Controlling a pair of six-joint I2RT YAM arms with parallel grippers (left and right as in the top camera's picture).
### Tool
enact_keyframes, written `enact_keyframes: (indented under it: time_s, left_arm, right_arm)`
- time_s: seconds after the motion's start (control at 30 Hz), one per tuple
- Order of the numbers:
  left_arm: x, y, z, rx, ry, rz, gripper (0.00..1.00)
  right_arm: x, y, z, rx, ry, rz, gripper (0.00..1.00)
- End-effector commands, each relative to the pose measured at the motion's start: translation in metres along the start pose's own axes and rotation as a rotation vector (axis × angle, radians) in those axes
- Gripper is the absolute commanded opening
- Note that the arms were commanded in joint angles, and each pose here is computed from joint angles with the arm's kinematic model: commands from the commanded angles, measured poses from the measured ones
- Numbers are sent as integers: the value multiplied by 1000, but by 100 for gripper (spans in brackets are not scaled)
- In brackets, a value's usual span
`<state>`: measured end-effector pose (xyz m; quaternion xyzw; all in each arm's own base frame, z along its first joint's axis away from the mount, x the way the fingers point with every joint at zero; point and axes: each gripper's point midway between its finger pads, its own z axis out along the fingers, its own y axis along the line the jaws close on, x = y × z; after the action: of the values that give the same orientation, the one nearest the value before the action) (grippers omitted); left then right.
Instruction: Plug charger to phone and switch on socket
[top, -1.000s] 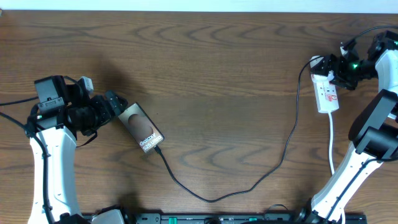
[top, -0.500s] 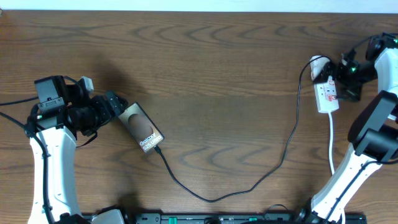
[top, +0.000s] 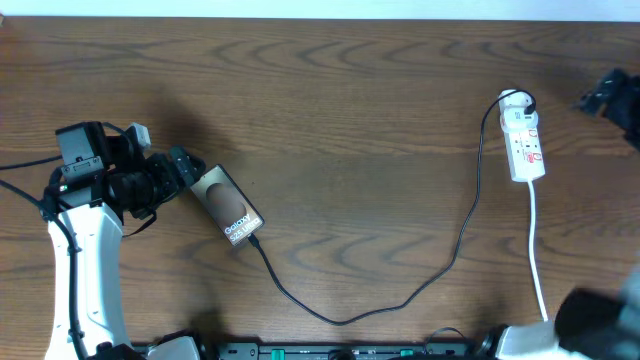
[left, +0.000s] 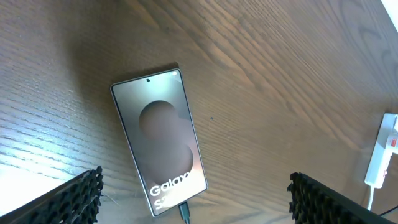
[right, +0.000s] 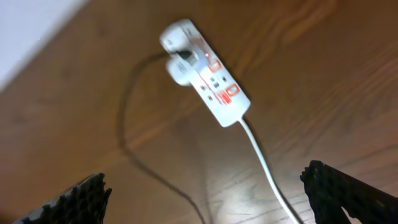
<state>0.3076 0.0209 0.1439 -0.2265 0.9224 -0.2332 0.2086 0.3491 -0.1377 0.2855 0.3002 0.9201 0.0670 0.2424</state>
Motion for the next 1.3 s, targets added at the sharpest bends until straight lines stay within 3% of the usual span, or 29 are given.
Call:
enact_keyframes:
  time_s: [0.0,0.23,0.53,0.93,1.1,1.27]
  left_arm:
    - [-1,-3,-3,10,-6,12,94]
    - [-1,-3,-3,10,-6,12,94]
    - [-1,-3,-3,10,-6,12,94]
    - [-2,14,4,-67,4,-1,94]
    - [-12,51,-2,-296,-51,5,94]
    - [-13,57,-6,-332,-64,7,94]
  right_arm:
    - [6,11,-52,-26,-124,25,99]
    - [24,21,-121,-70,-300,-11,99]
    - [43,26,-167,-99,-419,-35,99]
    - [46,27,-173,-104,-437,-39,99]
    - [46,26,-173,-104,-437,-39,99]
    - [46,26,-173,-104,-437,-39,99]
